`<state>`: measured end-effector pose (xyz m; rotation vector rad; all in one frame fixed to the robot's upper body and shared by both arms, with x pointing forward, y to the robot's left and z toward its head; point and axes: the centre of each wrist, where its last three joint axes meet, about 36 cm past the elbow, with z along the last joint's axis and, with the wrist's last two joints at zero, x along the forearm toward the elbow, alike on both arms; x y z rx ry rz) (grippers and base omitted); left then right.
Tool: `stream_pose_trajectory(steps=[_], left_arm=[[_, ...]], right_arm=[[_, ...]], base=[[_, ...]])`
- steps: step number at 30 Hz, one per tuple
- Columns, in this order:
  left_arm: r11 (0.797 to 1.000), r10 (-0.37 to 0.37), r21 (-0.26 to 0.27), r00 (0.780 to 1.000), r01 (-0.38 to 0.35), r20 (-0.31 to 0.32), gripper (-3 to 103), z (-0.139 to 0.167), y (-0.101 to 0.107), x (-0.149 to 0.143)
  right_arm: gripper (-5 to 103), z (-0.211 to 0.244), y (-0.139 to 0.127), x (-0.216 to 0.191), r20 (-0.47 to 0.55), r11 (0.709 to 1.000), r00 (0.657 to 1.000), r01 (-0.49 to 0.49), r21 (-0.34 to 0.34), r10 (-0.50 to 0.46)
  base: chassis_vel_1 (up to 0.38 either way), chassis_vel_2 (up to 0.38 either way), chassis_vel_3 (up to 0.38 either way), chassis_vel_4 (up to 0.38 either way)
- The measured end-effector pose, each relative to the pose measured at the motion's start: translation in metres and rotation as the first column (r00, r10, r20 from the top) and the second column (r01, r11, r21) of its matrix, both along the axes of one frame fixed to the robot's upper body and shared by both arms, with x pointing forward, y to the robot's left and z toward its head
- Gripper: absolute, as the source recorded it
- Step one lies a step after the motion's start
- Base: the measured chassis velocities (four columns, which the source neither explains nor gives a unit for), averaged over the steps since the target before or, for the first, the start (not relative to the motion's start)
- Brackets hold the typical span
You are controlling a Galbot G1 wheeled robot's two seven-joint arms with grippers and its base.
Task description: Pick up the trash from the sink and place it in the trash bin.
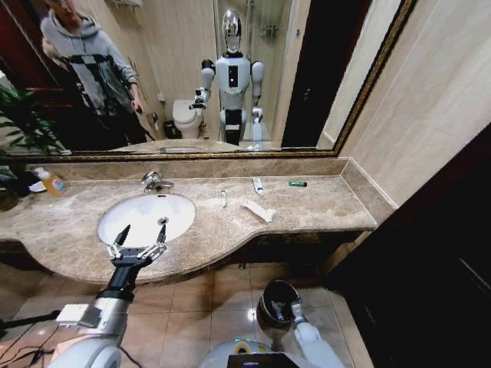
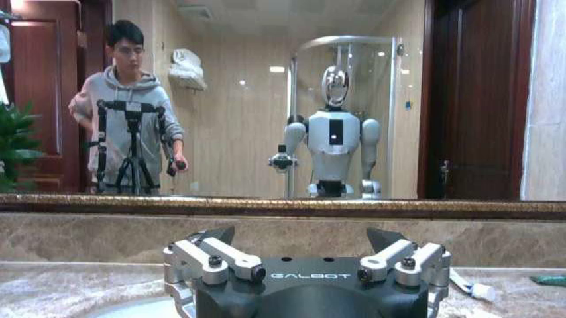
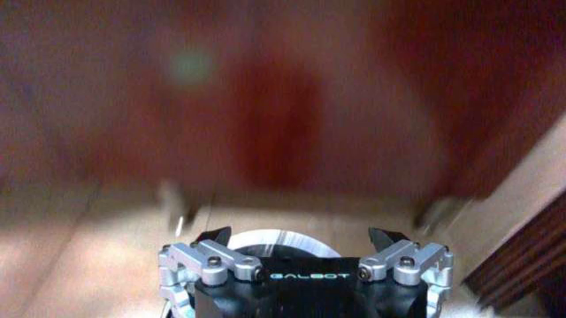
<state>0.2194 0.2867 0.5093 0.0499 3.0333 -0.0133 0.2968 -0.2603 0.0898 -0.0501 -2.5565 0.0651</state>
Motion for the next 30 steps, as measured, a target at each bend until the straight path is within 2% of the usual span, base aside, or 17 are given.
stream_pose_trajectory(steps=[1,2,3,4,5,7,9,11,13,17,20,24,26,29,30], left_arm=[[1.000,0.000,0.000,1.000,0.000,0.000,100,0.000,0.000,0.000],[1.000,0.000,0.000,1.000,0.000,0.000,100,0.000,0.000,0.000],[1.000,0.000,0.000,1.000,0.000,0.000,100,0.000,0.000,0.000],[1.000,0.000,0.000,1.000,0.000,0.000,100,0.000,0.000,0.000],[1.000,0.000,0.000,1.000,0.000,0.000,100,0.000,0.000,0.000],[1.000,0.000,0.000,1.000,0.000,0.000,100,0.000,0.000,0.000],[1.000,0.000,0.000,1.000,0.000,0.000,100,0.000,0.000,0.000],[1.000,0.000,0.000,1.000,0.000,0.000,100,0.000,0.000,0.000],[1.000,0.000,0.000,1.000,0.000,0.000,100,0.000,0.000,0.000],[1.000,0.000,0.000,1.000,0.000,0.000,100,0.000,0.000,0.000],[1.000,0.000,0.000,1.000,0.000,0.000,100,0.000,0.000,0.000],[1.000,0.000,0.000,1.000,0.000,0.000,100,0.000,0.000,0.000],[1.000,0.000,0.000,1.000,0.000,0.000,100,0.000,0.000,0.000],[1.000,0.000,0.000,1.000,0.000,0.000,100,0.000,0.000,0.000],[1.000,0.000,0.000,1.000,0.000,0.000,100,0.000,0.000,0.000]], right_arm=[[100,0.010,-0.001,-0.007,0.055,0.999,0.997,0.045,0.016,-0.045],[100,0.010,-0.001,-0.007,0.055,0.999,0.997,0.045,0.016,-0.045],[100,0.015,-0.001,-0.014,0.098,0.997,0.992,0.074,0.026,-0.076],[100,0.024,-0.001,-0.021,0.184,0.992,0.975,0.120,0.031,-0.124],[100,0.024,-0.001,-0.021,0.184,0.992,0.975,0.120,0.031,-0.124],[100,0.042,-0.001,-0.038,0.292,0.981,0.937,0.192,0.039,-0.194],[100,0.048,0.000,-0.043,0.311,0.977,0.927,0.209,0.044,-0.212],[100,0.082,0.005,-0.068,0.381,0.966,0.889,0.246,0.072,-0.255],[100,0.093,0.009,-0.079,0.400,0.966,0.880,0.248,0.078,-0.258],[100,0.159,0.026,-0.122,0.515,0.977,0.833,0.205,0.054,-0.203],[100,0.187,0.033,-0.124,0.565,0.984,0.808,0.170,0.044,-0.165],[100,0.245,0.041,-0.098,0.650,0.997,0.756,0.075,0.022,-0.071],[100,0.255,0.041,-0.087,0.659,0.998,0.750,0.051,0.019,-0.051],[100,0.287,0.039,-0.042,0.679,0.999,0.734,-0.013,0.031,-0.012],[100,0.287,0.039,-0.042,0.679,0.999,0.734,-0.013,0.031,-0.012]], base=[[0.000,0.000,0.000,0.000],[0.000,0.000,0.000,0.000],[0.000,0.000,0.000,0.000],[0.000,0.000,0.000,0.000],[0.000,0.000,0.000,0.000],[0.000,0.000,0.000,0.000],[0.000,0.000,0.000,0.000],[0.000,0.000,0.000,0.000],[0.000,0.000,0.000,0.000],[0.000,0.000,0.000,0.000],[0.000,0.000,0.000,0.000],[0.000,0.000,0.000,0.000],[0.000,0.000,0.000,0.000],[0.000,0.000,0.000,0.000],[0.000,0.000,0.000,0.000]])
